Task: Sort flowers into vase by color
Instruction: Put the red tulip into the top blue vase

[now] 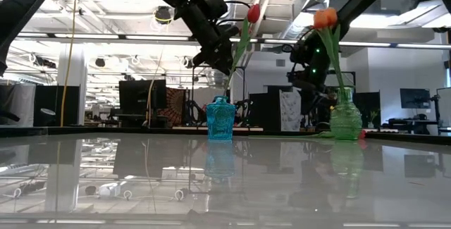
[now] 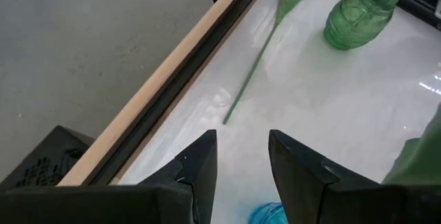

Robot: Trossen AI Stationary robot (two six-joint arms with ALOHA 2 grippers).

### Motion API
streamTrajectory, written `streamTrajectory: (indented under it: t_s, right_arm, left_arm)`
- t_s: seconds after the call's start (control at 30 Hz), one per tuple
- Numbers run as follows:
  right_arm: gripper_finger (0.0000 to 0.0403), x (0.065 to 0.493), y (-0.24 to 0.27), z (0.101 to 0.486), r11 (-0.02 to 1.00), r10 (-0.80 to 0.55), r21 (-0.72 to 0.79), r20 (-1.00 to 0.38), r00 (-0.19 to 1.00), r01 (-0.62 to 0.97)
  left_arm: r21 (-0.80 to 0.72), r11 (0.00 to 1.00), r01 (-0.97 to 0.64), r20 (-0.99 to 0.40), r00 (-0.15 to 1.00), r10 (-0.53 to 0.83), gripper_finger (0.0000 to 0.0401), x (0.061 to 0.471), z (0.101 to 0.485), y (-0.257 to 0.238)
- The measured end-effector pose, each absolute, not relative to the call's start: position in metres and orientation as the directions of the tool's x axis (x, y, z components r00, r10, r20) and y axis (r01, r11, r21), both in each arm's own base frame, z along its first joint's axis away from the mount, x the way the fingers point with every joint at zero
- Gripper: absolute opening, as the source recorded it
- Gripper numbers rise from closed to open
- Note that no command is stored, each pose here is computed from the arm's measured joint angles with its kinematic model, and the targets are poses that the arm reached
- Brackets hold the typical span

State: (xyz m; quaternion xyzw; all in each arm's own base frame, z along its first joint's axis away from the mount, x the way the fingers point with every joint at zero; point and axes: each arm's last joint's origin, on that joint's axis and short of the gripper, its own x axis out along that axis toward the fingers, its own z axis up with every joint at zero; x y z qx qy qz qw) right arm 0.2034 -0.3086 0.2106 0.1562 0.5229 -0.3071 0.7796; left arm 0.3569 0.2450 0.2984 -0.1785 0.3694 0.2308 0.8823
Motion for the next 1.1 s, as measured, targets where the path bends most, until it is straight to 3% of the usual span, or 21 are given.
streamTrajectory:
  t_s: [0.5, 0.8, 1.1]
  right_arm:
    - [0.0168, 0.195, -0.294, 0.205, 0.845, -0.151, -0.024, -0.969, 0.195, 0.533]
    - [0.0181, 0.206, -0.288, 0.201, 0.911, -0.142, -0.052, -0.971, 0.193, 0.408]
    - [0.0181, 0.223, -0.29, 0.161, 0.935, -0.133, -0.112, -0.99, 0.04, 0.336]
  left_arm:
    - [-0.142, 0.83, -0.539, -0.734, 0.62, 0.276, 0.0118, 0.357, 0.298, 0.245]
    - [-0.142, 0.83, -0.539, -0.734, 0.62, 0.276, 0.0118, 0.357, 0.298, 0.245]
    - [-0.133, 0.836, -0.532, -0.734, 0.62, 0.277, 0.0118, 0.357, 0.298, 0.245]
